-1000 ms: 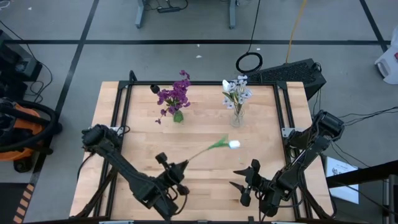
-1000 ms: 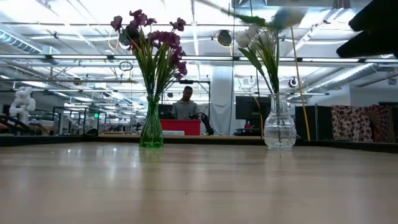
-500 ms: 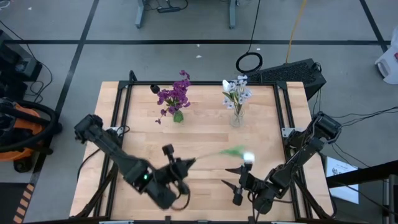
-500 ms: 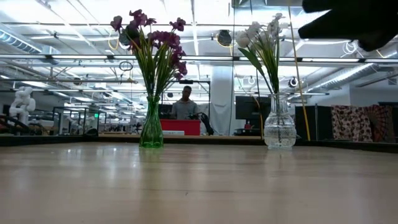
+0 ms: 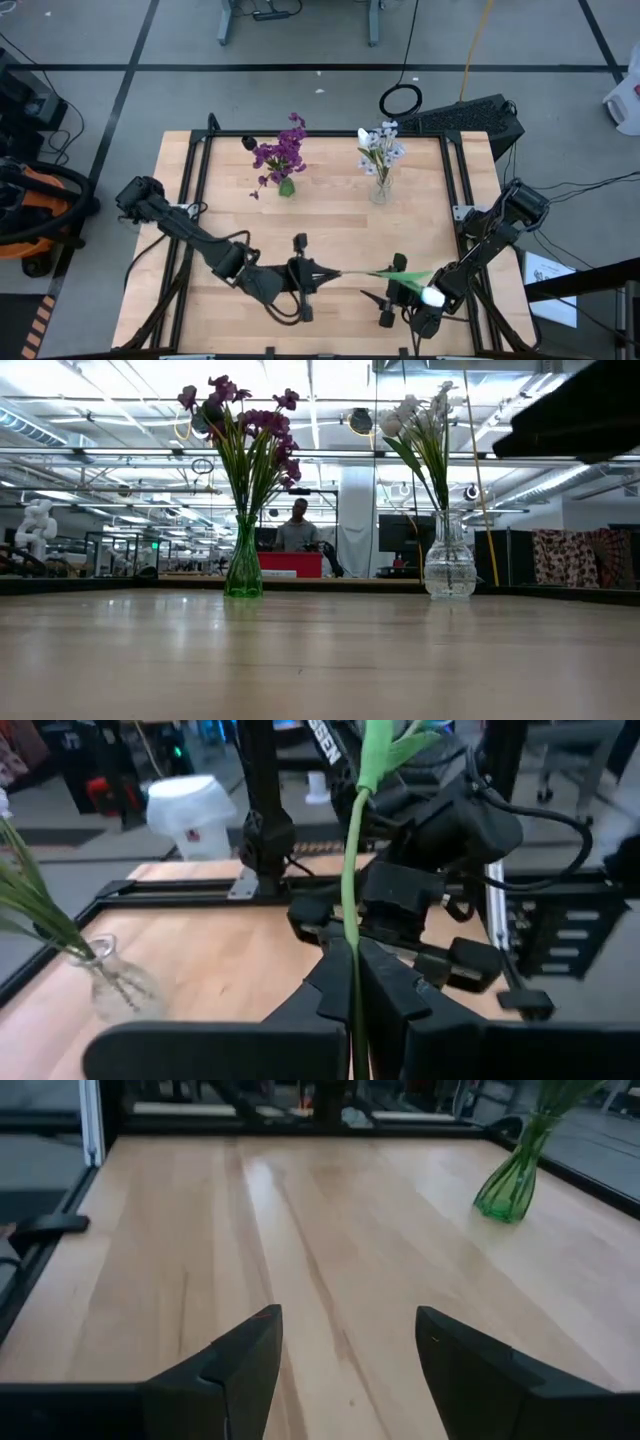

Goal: Sort flowers into vase by color
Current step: Put the white flower into the transparent vase

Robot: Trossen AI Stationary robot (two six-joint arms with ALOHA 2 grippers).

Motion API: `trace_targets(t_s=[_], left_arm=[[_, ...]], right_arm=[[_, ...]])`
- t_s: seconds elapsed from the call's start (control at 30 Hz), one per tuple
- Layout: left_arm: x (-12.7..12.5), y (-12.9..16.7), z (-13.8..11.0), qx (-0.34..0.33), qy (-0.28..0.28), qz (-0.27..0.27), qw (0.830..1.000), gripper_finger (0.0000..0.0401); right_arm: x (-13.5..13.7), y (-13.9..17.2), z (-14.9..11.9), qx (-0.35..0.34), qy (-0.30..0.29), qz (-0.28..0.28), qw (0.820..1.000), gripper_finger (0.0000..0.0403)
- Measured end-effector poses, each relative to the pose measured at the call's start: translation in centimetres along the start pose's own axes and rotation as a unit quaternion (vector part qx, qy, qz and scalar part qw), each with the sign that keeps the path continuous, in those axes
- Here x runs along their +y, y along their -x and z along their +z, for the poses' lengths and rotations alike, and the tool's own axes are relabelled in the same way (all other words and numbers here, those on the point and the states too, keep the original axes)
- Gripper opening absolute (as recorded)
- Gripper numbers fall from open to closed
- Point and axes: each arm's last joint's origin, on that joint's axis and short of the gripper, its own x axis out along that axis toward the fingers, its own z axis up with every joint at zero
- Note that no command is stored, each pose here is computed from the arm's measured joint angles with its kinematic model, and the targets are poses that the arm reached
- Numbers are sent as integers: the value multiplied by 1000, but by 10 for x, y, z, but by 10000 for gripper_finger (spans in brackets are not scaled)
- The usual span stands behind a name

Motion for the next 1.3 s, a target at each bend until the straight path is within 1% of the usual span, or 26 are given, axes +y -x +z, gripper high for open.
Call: trace_targets(t_s=[0.1, 0.2, 0.3, 0.4, 0.47, 0.53, 0.6, 0.67, 0.77, 0.87, 1.03, 1.13, 1.3], left_arm=[[0, -6, -24, -32, 11, -6, 999, 13], [0, -6, -48, -76, 41, -39, 996, 13], [6, -3, -72, -116, 81, -73, 987, 13], [15, 3, -92, -155, 116, -87, 977, 13], [17, 6, -102, -176, 134, -99, 970, 13], [18, 7, -112, -189, 141, -112, 965, 13], [17, 5, -116, -202, 146, -130, 960, 13], [13, 4, -120, -212, 149, -143, 955, 13], [6, 2, -129, -233, 157, -149, 948, 13], [2, 0, -135, -257, 154, -144, 943, 13], [-1, -3, -146, -259, 151, -140, 944, 13], [-1, -5, -149, -256, 152, -135, 945, 13], [-5, -3, -150, -255, 150, -134, 946, 13]], right_arm=[[-9, 1, -12, -24, -14, 2, 1000, 222], [-21, 2, -24, -46, -34, 15, 998, 222], [-29, 5, -27, -74, -57, 29, 995, 222], [-30, 6, -18, -108, -75, 42, 990, 222], [-30, 5, -7, -134, -79, 65, 986, 222], [-32, 2, 5, -164, -80, 93, 979, 222], [-35, -1, 15, -192, -80, 118, 971, 222], [-39, -6, 23, -218, -69, 136, 964, 222], [-43, -15, 33, -244, -51, 157, 956, 222], [-44, -22, 46, -268, -57, 166, 947, 222], [-37, -26, 70, -303, -50, 174, 936, 222], [-32, -26, 81, -319, -46, 170, 931, 222], [-29, -26, 87, -325, -37, 165, 931, 222]])
